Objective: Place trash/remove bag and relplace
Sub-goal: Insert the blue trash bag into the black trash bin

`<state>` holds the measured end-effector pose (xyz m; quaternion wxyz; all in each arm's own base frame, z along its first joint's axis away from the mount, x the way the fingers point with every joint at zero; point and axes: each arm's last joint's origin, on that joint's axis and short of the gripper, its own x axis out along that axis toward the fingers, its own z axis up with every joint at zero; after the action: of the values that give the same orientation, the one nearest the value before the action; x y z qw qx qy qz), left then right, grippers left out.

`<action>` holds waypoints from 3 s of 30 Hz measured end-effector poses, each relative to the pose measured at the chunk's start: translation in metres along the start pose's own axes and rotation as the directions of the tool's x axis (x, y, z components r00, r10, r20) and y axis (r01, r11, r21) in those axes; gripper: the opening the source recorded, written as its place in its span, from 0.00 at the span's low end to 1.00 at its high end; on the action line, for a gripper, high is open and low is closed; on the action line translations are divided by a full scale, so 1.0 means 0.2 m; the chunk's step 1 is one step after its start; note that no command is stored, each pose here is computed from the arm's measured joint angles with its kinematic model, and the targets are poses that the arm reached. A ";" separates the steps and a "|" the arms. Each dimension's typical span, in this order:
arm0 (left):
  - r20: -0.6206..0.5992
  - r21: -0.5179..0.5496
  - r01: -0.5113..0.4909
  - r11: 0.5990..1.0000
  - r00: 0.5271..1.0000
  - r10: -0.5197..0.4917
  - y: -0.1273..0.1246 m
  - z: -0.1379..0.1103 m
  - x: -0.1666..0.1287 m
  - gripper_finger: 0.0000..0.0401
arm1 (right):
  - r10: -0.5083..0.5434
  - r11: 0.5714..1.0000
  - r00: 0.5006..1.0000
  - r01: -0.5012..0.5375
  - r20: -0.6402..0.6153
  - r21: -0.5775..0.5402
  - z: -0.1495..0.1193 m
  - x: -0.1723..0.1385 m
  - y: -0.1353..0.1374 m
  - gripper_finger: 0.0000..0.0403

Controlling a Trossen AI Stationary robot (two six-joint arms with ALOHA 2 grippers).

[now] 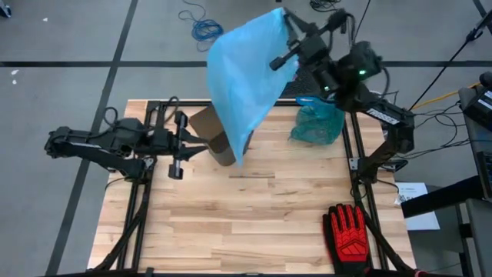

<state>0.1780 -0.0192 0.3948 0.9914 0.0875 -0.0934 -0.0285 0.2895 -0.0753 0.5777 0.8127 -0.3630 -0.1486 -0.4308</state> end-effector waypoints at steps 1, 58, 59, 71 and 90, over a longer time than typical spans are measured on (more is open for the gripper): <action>-0.009 0.000 0.001 1.000 1.000 -0.001 0.00 -0.01 0.01 0.15 | 0.011 1.000 1.000 -0.011 -0.005 -0.010 0.01 -0.01 0.02 0.00; 0.092 0.010 0.036 0.999 0.995 -0.037 -0.06 -0.20 0.41 0.15 | -0.195 0.968 0.973 0.211 -0.123 0.136 -0.24 0.33 0.24 0.00; 0.090 0.010 0.036 0.999 0.995 -0.037 -0.06 -0.20 0.44 0.15 | -0.194 0.968 0.973 0.210 -0.124 0.134 -0.24 0.33 0.25 0.00; -0.204 0.104 -0.338 0.935 0.913 0.352 -0.02 -0.30 0.64 0.13 | -0.187 0.973 0.974 0.201 -0.124 0.109 -0.22 0.32 0.26 0.00; -0.434 0.302 -0.579 0.757 0.624 0.650 -0.05 -0.37 0.50 0.00 | -0.114 0.992 0.974 0.122 -0.195 0.030 -0.22 0.30 0.33 0.00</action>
<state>0.2901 -0.0231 0.3397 0.9196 0.1202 0.1490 0.3429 0.3742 -0.1179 0.5505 0.8037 -0.2928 -0.0995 -0.5084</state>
